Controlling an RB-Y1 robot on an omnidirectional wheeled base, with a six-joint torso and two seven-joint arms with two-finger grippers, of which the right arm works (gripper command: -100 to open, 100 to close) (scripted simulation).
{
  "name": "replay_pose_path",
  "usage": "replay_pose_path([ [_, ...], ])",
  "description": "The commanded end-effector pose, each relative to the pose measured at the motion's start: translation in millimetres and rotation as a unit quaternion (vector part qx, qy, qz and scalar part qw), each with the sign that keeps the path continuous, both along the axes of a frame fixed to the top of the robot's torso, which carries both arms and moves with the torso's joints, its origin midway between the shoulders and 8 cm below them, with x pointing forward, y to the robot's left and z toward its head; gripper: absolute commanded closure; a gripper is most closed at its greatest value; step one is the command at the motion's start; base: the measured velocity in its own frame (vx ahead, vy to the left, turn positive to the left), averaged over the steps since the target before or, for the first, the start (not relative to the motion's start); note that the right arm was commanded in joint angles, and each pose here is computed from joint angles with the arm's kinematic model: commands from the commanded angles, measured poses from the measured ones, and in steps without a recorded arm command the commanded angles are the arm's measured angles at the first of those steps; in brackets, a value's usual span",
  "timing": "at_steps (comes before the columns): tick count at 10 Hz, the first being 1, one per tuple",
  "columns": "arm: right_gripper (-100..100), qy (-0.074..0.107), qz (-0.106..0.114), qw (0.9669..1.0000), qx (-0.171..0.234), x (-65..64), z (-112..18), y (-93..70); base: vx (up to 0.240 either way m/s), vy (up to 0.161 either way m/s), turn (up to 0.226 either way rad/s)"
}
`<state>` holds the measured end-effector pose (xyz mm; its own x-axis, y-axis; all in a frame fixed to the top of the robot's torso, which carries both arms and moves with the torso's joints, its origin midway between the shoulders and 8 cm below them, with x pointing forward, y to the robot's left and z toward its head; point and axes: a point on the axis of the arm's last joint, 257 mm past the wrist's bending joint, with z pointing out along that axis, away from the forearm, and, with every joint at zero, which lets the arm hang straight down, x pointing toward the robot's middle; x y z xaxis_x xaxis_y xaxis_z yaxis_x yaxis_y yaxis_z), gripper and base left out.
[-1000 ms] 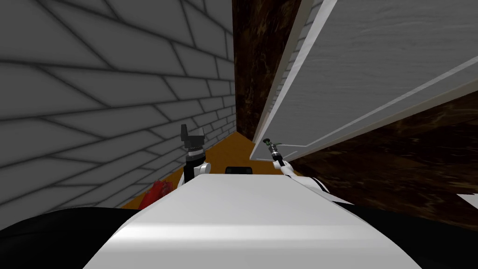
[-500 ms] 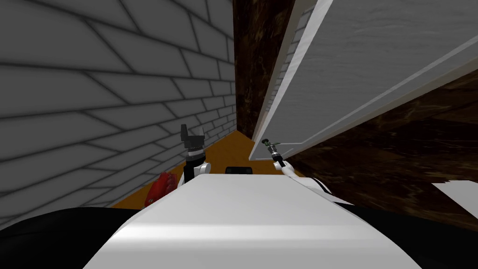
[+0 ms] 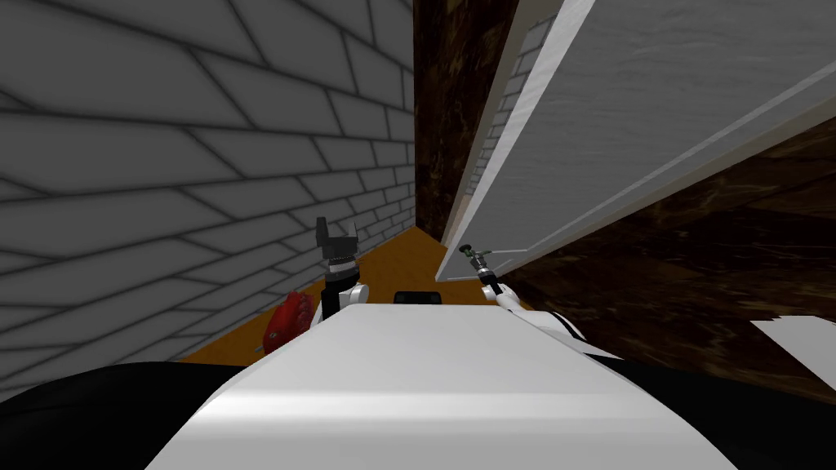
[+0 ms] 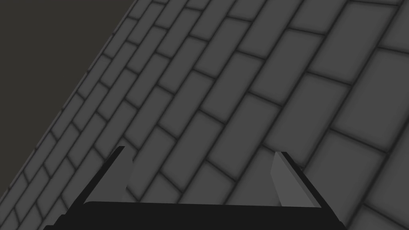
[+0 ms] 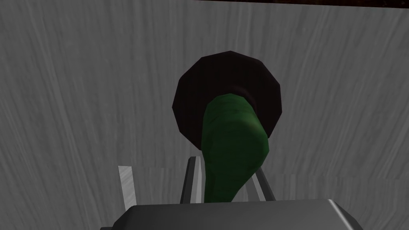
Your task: Pull the door open
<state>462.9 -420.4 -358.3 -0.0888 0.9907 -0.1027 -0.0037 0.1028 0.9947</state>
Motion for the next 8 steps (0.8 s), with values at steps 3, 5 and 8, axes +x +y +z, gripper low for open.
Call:
replay_pose_path([
  [3, 100, -0.003, 0.018, 0.9998, 0.000, -15.8, 1.2, -1.4, -0.103, -0.062, 0.072],
  [5, 100, -0.003, 0.028, 0.9996, 0.000, -24.5, 1.9, -4.0, -0.095, -0.036, 0.054],
  [8, 100, -0.003, 0.045, 0.9990, 0.000, -39.4, 3.1, -7.8, -0.130, -0.068, 0.081],
])
